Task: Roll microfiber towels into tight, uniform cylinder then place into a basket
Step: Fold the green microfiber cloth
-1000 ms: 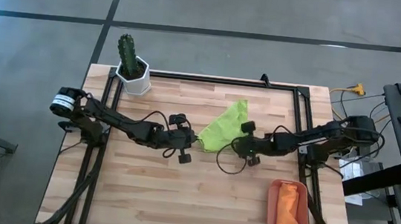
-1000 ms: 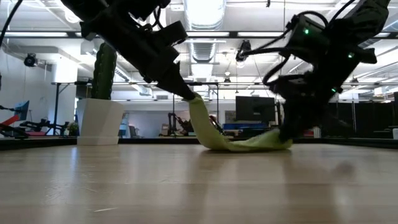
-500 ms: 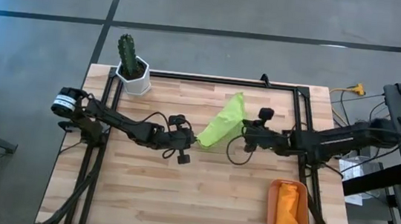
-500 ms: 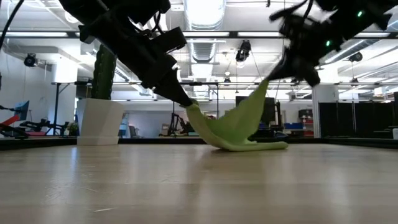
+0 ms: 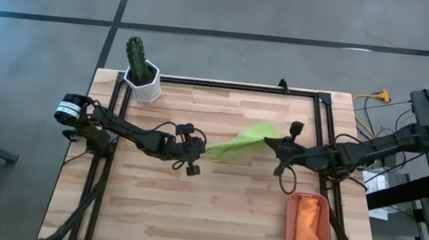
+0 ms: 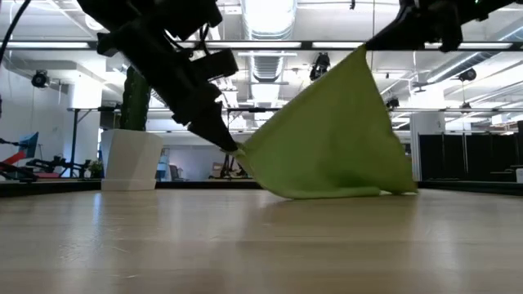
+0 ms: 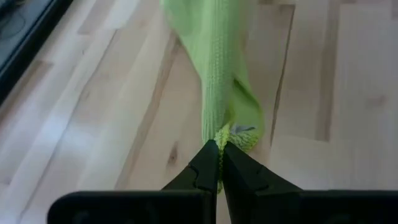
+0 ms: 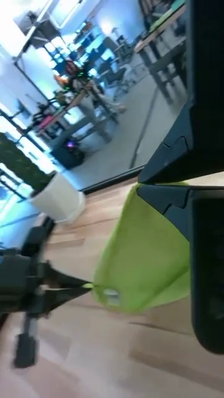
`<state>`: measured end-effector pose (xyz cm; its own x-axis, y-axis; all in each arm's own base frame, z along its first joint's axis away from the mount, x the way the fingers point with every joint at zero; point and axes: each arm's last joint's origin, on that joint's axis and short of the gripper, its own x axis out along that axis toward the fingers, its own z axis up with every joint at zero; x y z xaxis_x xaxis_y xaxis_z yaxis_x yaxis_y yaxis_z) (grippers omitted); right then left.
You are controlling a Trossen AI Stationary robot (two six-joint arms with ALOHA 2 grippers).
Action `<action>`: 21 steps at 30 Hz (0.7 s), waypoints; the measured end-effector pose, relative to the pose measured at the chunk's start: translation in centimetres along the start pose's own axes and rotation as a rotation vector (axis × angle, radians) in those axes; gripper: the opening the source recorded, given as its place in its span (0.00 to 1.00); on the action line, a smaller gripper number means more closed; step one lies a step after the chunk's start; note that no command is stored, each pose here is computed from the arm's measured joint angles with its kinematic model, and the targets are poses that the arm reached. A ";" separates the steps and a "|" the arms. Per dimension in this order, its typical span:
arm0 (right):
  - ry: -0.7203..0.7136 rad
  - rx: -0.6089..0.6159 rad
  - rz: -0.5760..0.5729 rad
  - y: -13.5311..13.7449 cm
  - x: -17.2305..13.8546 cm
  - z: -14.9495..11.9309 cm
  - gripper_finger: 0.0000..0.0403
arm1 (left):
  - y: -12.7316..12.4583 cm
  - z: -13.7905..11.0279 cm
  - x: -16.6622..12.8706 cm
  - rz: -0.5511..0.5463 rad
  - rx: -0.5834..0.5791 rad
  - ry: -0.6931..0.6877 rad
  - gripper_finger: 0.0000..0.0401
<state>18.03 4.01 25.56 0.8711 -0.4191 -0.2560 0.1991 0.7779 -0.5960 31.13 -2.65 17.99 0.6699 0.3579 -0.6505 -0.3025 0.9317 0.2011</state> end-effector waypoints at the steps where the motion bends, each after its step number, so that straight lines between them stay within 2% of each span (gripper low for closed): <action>1: -0.018 0.004 0.002 0.0 -0.2 0.2 0.02 | -0.2 0.0 -0.2 -0.005 -0.005 0.002 0.00; 8: -0.093 -0.020 0.016 0.3 -0.8 1.0 0.02 | -2.7 0.8 -2.3 -0.092 0.033 -0.056 0.00; 14: -0.189 -0.035 0.038 0.6 -1.6 2.4 0.02 | -6.0 1.4 -5.1 -0.199 0.088 -0.123 0.00; 17: -0.246 -0.047 0.070 1.0 -2.3 3.1 0.02 | -7.9 1.7 -6.8 -0.263 0.115 -0.164 0.00; 21: -0.368 -0.033 0.188 1.6 -3.6 4.5 0.02 | -10.3 1.6 -9.0 -0.350 0.167 -0.244 0.00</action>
<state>17.17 8.84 28.94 0.9944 -0.0714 -0.0774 0.0119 0.8069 -0.5906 29.32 -15.38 22.96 0.8584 0.0051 -0.5129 0.0709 0.9892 0.1286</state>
